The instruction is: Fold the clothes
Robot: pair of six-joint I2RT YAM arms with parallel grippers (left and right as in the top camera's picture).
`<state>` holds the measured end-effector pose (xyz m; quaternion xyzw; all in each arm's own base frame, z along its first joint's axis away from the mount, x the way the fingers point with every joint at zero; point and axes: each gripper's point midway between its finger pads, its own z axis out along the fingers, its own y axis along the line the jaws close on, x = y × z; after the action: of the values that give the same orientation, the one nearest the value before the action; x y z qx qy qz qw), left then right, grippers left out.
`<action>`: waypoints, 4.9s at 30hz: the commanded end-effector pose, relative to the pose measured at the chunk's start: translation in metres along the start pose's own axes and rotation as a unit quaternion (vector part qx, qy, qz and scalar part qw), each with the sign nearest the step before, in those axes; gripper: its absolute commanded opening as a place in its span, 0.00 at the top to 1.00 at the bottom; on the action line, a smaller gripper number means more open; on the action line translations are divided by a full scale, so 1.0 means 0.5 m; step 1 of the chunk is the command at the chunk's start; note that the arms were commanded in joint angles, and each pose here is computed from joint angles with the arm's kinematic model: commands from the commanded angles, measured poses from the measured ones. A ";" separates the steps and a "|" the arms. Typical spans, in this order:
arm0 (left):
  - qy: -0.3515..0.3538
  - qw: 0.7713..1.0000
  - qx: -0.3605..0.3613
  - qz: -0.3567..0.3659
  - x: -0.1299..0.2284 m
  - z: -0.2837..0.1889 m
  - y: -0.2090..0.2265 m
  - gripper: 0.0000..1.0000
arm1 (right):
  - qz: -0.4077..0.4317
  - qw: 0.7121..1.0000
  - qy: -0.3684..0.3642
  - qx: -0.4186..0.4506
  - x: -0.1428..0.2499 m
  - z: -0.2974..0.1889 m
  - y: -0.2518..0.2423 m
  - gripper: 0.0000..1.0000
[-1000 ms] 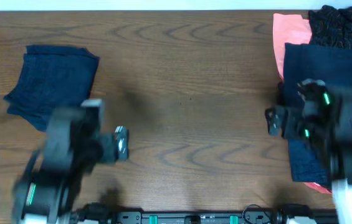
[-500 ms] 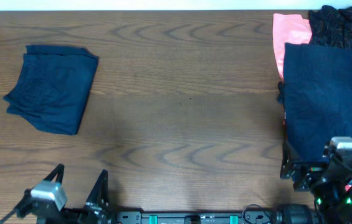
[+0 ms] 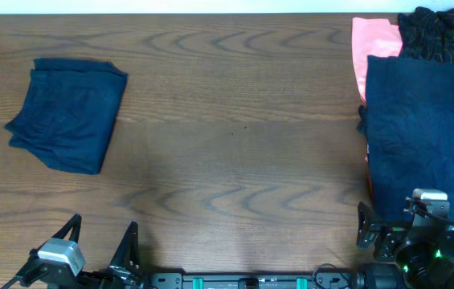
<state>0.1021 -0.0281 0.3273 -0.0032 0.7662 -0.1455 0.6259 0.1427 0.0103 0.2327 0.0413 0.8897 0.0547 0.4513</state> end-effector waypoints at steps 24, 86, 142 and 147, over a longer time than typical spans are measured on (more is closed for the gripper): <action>0.002 1.000 -0.005 0.001 0.004 0.003 0.004 0.02 | -0.098 0.927 -0.355 -0.065 -0.090 0.167 0.041 0.01; 0.026 0.993 -0.096 0.056 0.189 0.220 0.124 0.02 | -0.118 0.953 -0.273 -0.054 0.004 0.254 0.025 0.01; -0.023 0.991 -0.118 0.055 0.301 0.330 0.179 0.02 | -0.118 0.953 -0.273 -0.054 0.004 0.254 0.025 0.01; -0.023 0.991 -0.118 0.055 0.301 0.330 0.179 0.02 | -0.118 0.953 -0.273 -0.054 0.004 0.254 0.025 0.01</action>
<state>0.2449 -0.0107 0.1527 -0.0363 0.7432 -0.0340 0.6672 0.2450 0.0270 0.1585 -0.0637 0.7281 0.0356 0.6815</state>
